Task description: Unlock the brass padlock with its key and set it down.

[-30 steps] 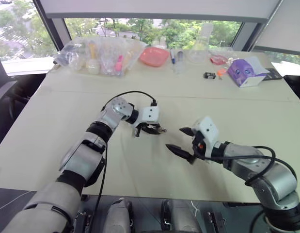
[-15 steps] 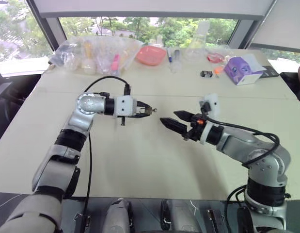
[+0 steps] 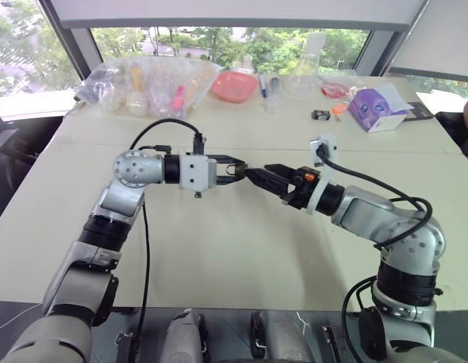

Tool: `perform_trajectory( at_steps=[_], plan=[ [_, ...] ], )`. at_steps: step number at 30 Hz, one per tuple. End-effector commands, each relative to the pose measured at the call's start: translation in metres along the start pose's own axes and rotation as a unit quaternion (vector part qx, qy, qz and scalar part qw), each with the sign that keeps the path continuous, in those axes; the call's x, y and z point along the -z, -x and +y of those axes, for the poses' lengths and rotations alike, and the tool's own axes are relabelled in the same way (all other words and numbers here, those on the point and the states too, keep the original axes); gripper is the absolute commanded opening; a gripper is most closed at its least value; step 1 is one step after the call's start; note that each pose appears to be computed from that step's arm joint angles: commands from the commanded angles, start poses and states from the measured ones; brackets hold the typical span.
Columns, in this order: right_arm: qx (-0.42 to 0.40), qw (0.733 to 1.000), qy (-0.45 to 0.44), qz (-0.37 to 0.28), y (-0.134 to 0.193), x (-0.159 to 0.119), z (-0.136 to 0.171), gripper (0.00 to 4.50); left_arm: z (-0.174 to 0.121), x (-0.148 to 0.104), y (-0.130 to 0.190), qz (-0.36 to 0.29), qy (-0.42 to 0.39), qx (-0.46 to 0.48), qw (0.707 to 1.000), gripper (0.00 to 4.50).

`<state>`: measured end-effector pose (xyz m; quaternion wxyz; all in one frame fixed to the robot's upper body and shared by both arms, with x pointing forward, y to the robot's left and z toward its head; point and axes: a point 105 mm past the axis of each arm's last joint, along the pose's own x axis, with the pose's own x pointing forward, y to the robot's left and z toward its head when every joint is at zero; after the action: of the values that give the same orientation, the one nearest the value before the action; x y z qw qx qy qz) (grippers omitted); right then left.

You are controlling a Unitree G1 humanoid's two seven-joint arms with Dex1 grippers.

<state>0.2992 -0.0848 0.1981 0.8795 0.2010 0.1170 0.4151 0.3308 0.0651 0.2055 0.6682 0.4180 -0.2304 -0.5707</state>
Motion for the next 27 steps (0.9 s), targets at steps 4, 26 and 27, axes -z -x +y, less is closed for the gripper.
perform_trajectory(
  at_steps=[4, 26, 27],
  plan=[
    [-0.013, 1.0, 0.001, -0.02, 0.001, -0.009, 0.007, 3.27, 0.005, -0.022, 0.004, -0.029, -0.043, -0.008, 0.999, 0.72],
    [-0.048, 0.998, -0.05, -0.007, 0.001, 0.001, 0.018, 0.07, 0.014, -0.022, 0.005, -0.028, -0.06, -0.042, 0.997, 0.72],
    [-0.05, 0.997, -0.053, -0.011, 0.001, 0.0, 0.019, 0.07, 0.013, -0.023, 0.005, -0.028, -0.06, -0.042, 0.997, 0.72]
  ],
)
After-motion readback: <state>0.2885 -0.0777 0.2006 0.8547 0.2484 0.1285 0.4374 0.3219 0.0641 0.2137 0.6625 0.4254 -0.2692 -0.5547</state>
